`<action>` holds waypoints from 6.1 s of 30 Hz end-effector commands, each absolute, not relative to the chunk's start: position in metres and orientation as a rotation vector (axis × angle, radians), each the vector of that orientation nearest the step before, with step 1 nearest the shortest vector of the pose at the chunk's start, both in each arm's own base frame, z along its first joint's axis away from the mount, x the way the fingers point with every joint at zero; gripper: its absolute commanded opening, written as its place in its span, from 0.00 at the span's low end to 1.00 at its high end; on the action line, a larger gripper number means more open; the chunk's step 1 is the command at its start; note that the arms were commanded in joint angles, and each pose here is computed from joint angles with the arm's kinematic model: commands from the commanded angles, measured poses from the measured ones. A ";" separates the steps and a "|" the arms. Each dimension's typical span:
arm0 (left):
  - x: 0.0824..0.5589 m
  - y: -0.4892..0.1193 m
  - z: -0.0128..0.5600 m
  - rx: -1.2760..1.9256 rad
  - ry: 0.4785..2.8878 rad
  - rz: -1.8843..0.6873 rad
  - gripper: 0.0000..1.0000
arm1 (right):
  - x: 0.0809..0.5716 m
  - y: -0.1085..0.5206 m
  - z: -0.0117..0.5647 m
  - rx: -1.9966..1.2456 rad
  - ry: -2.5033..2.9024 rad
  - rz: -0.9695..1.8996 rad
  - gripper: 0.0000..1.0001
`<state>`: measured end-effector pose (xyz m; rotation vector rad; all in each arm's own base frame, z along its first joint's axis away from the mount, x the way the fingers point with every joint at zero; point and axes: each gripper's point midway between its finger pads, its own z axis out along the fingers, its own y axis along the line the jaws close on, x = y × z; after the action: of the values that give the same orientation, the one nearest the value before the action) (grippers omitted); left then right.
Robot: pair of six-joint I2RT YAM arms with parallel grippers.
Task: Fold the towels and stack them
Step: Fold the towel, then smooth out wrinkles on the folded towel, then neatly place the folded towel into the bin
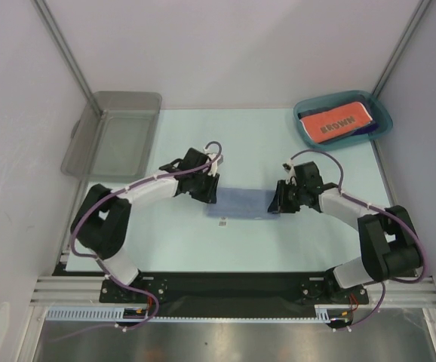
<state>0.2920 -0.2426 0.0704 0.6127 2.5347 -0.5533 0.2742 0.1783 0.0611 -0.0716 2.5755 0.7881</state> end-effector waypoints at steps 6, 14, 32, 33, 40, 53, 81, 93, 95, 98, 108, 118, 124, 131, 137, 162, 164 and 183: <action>0.322 -0.217 0.039 0.316 2.644 -0.331 0.35 | 0.297 0.152 0.049 0.044 2.501 0.623 0.28; 0.337 -0.224 0.093 0.270 2.556 -0.474 0.40 | 0.302 0.172 0.095 -0.054 2.398 0.745 0.30; 0.351 -0.227 0.020 0.203 2.668 -0.539 0.41 | 0.361 0.145 0.046 -0.060 2.391 0.665 0.30; 0.352 -0.227 0.025 0.200 2.657 -0.543 0.42 | 0.360 0.145 0.048 -0.066 2.399 0.670 0.30; 0.363 -0.226 0.105 0.233 2.552 -0.518 0.45 | 0.335 0.153 0.095 -0.014 2.428 0.741 0.32; 0.247 -0.250 0.069 0.361 2.614 -0.888 0.43 | 0.258 0.186 0.071 -0.046 2.484 0.999 0.32; 0.299 -0.225 0.059 0.144 2.658 -0.587 0.59 | 0.305 0.142 0.056 0.092 2.506 0.635 0.68; 0.298 -0.213 0.019 0.124 2.747 -0.474 0.36 | 0.281 0.157 0.006 0.063 2.638 0.581 0.60; 0.295 -0.212 0.015 0.121 2.762 -0.475 0.29 | 0.276 0.158 0.002 0.052 2.661 0.556 0.58; 0.289 -0.212 0.010 0.107 2.781 -0.492 0.19 | 0.272 0.160 0.000 0.045 2.671 0.552 0.52; 0.267 -0.211 -0.002 0.037 2.809 -0.553 0.00 | 0.270 0.167 -0.001 0.061 2.660 0.602 0.19; 0.289 -0.227 0.033 -0.004 2.742 -0.640 0.24 | 0.327 0.158 0.052 -0.189 2.529 0.431 0.00; 0.360 -0.169 0.104 -0.143 2.611 -0.443 0.51 | 0.364 0.151 0.095 -0.320 2.500 0.337 0.00; 0.368 -0.145 0.144 -0.098 2.536 -0.444 0.49 | 0.428 0.119 0.124 -0.354 2.471 0.188 0.00; 0.347 -0.147 0.131 -0.045 2.559 -0.489 0.49 | 0.474 0.074 0.145 -0.365 2.447 0.075 0.00; 0.344 -0.173 0.127 0.095 2.583 -0.689 0.49 | 0.610 -0.123 0.193 -0.133 2.204 -0.234 0.00; 0.344 -0.173 0.127 0.100 2.584 -0.689 0.49 | 0.612 -0.132 0.189 -0.128 2.202 -0.248 0.00; 0.348 -0.173 0.134 0.108 2.572 -0.709 0.53 | 0.656 -0.181 0.191 -0.086 2.032 -0.289 0.00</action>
<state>0.3364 -0.1706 0.1161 0.0819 2.6304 -0.6900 0.6360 -0.1691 0.1492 -0.0725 2.1796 -0.2389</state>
